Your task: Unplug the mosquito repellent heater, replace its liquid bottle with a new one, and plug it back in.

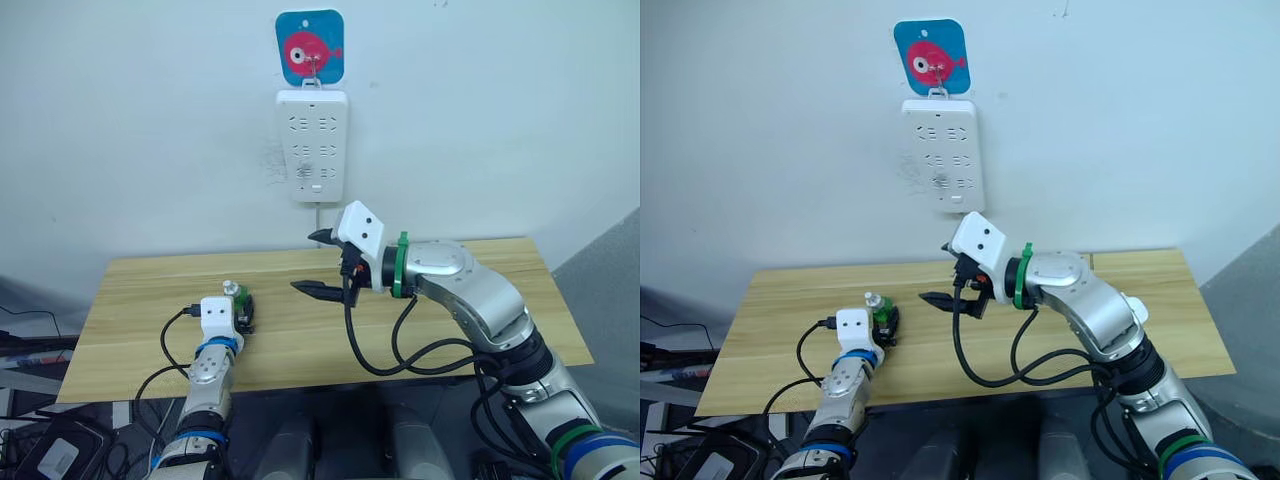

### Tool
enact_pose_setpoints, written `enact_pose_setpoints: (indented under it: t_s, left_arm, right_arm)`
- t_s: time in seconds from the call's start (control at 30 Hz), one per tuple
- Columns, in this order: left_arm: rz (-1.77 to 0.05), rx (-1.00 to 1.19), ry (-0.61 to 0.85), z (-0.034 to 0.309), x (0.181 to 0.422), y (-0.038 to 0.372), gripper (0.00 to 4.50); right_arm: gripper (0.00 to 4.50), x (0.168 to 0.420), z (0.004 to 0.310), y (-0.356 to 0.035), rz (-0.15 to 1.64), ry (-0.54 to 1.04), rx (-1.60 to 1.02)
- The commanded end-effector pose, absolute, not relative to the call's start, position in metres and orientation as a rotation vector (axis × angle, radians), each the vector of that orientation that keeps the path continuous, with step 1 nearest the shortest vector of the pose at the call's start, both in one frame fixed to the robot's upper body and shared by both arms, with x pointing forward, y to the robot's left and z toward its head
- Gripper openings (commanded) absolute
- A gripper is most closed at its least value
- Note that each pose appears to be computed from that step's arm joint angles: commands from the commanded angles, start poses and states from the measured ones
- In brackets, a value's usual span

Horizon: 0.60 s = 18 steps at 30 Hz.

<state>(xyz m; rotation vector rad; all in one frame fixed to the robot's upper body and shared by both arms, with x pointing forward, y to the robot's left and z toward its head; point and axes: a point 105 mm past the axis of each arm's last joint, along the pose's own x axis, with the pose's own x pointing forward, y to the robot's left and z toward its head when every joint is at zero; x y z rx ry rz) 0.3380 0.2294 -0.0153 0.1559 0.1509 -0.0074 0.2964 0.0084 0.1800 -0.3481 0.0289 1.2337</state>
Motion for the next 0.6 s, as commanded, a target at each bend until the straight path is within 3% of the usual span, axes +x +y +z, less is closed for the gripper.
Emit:
enact_pose_setpoints:
  t_s: [0.03, 0.17, 0.33, 0.47, 0.6]
  left_arm:
    - [-0.309, 0.316, 0.003, 0.030, 0.338, 0.192, 2.18]
    - [-0.802, 0.364, 0.016, 0.072, 0.307, 0.140, 2.18]
    - [-1.160, 0.350, 0.108, 0.102, 0.281, 0.110, 2.18]
    - [-1.266, 0.343, 0.138, 0.117, 0.287, 0.104, 2.18]
    - [-1.218, 0.311, 0.118, 0.126, 0.306, 0.102, 2.18]
  right_arm:
    - [4.50, 0.299, 0.177, -0.010, 1.214, 0.004, -0.338]
    - [4.50, 0.295, 0.156, -0.032, 1.254, 0.026, -0.410]
    - [4.50, 0.290, 0.151, -0.036, 1.302, 0.025, -0.399]
    - [4.50, 0.288, 0.158, -0.030, 1.308, -0.003, -0.373]
    - [4.50, 0.293, 0.169, -0.022, 1.242, -0.041, -0.301]
